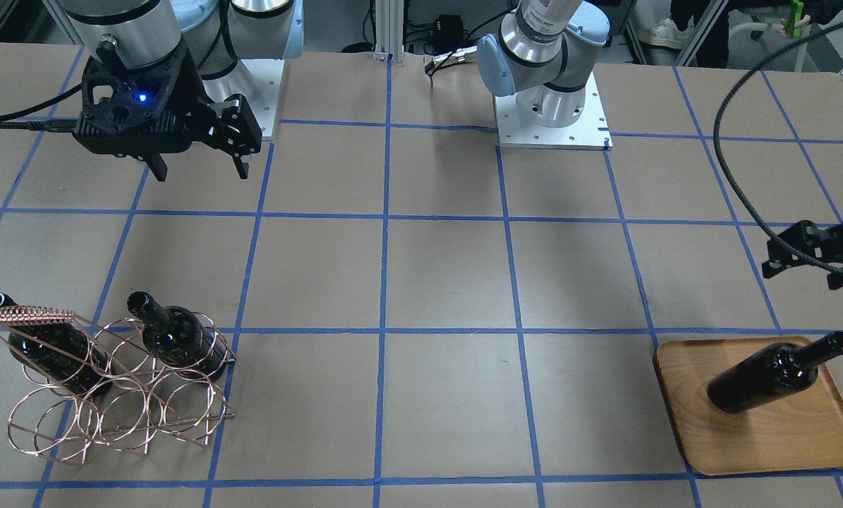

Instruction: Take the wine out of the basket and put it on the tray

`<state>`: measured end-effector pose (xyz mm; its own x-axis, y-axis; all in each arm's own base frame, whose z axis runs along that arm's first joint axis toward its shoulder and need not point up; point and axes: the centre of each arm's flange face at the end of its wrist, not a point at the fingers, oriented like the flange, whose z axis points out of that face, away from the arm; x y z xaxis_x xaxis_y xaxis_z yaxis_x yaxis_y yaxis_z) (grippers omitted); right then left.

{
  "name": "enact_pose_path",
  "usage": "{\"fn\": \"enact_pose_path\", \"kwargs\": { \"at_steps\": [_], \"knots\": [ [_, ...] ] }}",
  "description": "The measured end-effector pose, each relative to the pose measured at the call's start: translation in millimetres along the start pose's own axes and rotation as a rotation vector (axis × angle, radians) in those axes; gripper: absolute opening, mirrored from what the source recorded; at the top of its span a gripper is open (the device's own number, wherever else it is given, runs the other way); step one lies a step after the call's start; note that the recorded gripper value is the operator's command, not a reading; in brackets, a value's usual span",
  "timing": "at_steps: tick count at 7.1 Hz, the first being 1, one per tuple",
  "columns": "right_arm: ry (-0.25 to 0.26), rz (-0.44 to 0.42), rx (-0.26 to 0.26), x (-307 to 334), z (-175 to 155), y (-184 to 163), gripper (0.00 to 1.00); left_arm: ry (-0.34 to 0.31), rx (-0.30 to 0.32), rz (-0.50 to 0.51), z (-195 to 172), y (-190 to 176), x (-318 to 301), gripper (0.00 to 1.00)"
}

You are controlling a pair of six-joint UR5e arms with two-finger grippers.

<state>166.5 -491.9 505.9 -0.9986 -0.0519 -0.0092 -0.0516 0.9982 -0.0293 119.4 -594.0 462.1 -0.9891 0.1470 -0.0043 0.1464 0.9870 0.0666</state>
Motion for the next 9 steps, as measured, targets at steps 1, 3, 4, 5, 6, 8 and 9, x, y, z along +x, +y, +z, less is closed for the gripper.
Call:
{"fn": "enact_pose_path", "kwargs": {
  "at_steps": [1,3,4,5,6,8,9],
  "knots": [
    [0.001,0.000,-0.001,0.1,0.2,-0.1,1.00,-0.007,0.009,-0.047,-26.1,5.7,57.0,0.90],
    [0.001,0.000,-0.001,0.1,0.3,-0.1,1.00,-0.018,0.054,-0.128,-62.2,17.8,171.6,0.90],
    [0.001,0.000,-0.001,0.1,0.3,-0.1,1.00,-0.022,0.069,-0.148,-69.9,24.1,216.3,0.90],
    [0.000,0.000,-0.001,0.0,0.3,-0.1,1.00,-0.025,0.071,-0.152,-69.3,29.4,253.0,0.90],
    [0.000,0.000,0.000,0.0,0.2,-0.2,1.00,-0.026,0.076,-0.146,-69.6,37.9,280.7,0.90],
    [0.001,-0.001,-0.001,0.1,0.3,-0.2,1.00,-0.024,0.138,-0.132,-82.6,48.6,298.1,0.89],
    [0.001,-0.001,-0.001,0.1,0.3,-0.1,1.00,-0.022,0.159,-0.134,-87.6,51.9,298.0,0.89]
  ]
}}
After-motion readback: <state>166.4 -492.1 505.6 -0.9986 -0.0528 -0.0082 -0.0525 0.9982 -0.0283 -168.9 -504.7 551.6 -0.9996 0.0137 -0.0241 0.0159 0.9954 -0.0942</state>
